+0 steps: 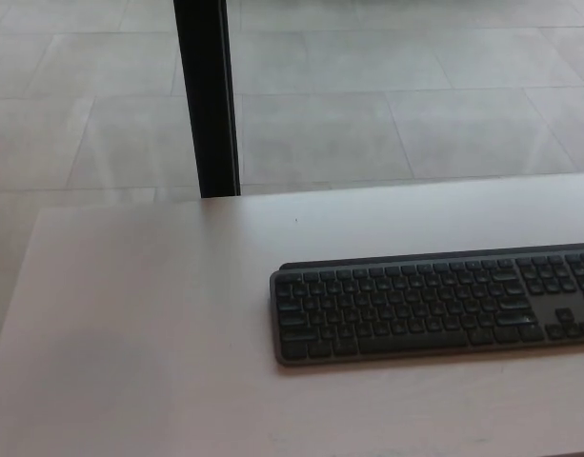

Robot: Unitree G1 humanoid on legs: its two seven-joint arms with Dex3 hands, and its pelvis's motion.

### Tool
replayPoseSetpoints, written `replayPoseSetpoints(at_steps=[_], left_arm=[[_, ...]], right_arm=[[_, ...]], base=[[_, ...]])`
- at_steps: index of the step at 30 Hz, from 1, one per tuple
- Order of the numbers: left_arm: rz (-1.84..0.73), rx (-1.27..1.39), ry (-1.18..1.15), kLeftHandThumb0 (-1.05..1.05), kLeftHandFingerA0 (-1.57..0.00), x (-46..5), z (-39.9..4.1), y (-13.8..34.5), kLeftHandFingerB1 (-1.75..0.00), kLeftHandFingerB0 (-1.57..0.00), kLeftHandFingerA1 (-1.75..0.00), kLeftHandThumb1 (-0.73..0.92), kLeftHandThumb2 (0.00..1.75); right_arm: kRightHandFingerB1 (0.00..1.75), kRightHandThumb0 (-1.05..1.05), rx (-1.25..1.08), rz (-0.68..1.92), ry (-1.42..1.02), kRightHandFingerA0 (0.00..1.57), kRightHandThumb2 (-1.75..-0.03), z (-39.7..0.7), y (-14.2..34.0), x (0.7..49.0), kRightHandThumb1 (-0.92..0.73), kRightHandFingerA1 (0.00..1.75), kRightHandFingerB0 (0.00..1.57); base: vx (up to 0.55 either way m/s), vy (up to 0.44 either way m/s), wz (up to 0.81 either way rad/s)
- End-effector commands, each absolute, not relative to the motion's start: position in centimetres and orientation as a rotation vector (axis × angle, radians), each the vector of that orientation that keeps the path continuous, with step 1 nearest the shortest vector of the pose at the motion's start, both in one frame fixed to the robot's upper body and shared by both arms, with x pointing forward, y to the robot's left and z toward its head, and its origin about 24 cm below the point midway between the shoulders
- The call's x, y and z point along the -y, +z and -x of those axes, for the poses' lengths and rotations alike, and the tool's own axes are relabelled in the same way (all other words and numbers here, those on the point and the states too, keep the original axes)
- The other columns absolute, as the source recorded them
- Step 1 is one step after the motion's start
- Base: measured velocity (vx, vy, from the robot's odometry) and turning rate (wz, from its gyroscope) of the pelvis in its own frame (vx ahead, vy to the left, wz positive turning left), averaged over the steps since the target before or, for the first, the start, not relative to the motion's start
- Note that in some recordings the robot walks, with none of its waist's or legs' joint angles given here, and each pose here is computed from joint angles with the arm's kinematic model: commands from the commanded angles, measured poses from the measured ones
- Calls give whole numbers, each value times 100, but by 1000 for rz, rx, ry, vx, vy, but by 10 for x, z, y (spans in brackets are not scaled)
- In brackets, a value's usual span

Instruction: The robot uses its right fingers to click on the space key of the black keyboard placed on the center of the white desk.

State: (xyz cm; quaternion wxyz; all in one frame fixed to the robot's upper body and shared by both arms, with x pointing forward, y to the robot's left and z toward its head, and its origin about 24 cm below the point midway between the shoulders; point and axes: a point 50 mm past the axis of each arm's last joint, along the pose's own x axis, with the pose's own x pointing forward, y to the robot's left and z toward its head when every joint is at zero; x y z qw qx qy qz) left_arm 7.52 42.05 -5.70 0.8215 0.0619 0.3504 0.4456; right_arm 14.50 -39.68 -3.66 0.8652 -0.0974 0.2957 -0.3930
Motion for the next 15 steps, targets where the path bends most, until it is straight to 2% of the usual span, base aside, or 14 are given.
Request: replayPoseSetpoints(at_steps=[1, 2, 3, 4, 5, 6, 7, 9, 10, 12, 13, 15], left_arm=[[-69, -660, 1086, -47, -89, -431, -69, -48, -56, -80, -148, 49, 57], [-29, -638, 1101, -43, -88, -431, -68, -48, -58, -79, -135, 48, 56], [-11, -627, 1108, -43, -88, -431, -68, -48, -58, -79, -135, 48, 56], [-22, -636, 1107, -44, -89, -431, -69, -48, -56, -80, -122, 49, 55], [-25, -640, 1108, -44, -89, -431, -69, -48, -56, -80, -122, 49, 55], [-21, -637, 1106, -45, -90, -431, -69, -48, -58, -81, -130, 48, 55], [-18, -632, 1105, -46, -91, -432, -69, -48, -57, -82, -129, 47, 55], [-26, -631, 1110, -47, -90, -432, -70, -47, -58, -82, -133, 47, 55], [-27, -631, 1112, -47, -90, -432, -70, -47, -58, -82, -133, 47, 55], [-35, -633, 1105, -47, -89, -432, -69, -47, -59, -83, -139, 47, 56], [-57, -649, 1094, -47, -90, -432, -69, -47, -57, -82, -148, 48, 57], [-56, -654, 1092, -50, -89, -432, -68, -47, -57, -84, -146, 48, 56]], right_arm=[[47, -36, -540, 105, -994, 90, -63, -139, -17, 419, -65, 164, 64], [44, -37, -557, 111, -1019, 92, -63, -139, -15, 423, -64, 158, 59], [44, -37, -565, 113, -1029, 92, -63, -138, -14, 425, -64, 158, 59], [45, -38, -564, 92, -1055, 88, -63, -138, -11, 430, -64, 163, 62], [45, -38, -563, 82, -1067, 88, -63, -139, -10, 432, -64, 163, 62], [64, -34, -551, 67, -1083, 115, -89, -139, -8, 434, -49, 133, 61], [50, -37, -542, 69, -1105, 84, -61, -139, -5, 437, -61, 156, 71], [81, -36, -496, 11, -1164, 90, -59, -142, 8, 447, -63, 164, 78], [81, -36, -472, -15, -1172, 90, -59, -143, 12, 449, -63, 164, 78], [56, -37, -437, -32, -1204, 87, -63, -150, 26, 456, -63, 160, 73], [61, -34, -346, -92, -1207, 88, -61, -160, 42, 462, -63, 164, 76], [57, -37, -323, -106, -1219, 90, -64, -166, 50, 464, -64, 165, 75]], base=[[0, 0, 0], [0, 0, 0], [0, 0, 0], [0, 0, 0], [0, 0, 0], [0, 0, 0], [0, 0, 0], [0, 0, 0], [0, 0, 0], [0, 0, 0], [0, 0, 0], [0, 0, 0]])
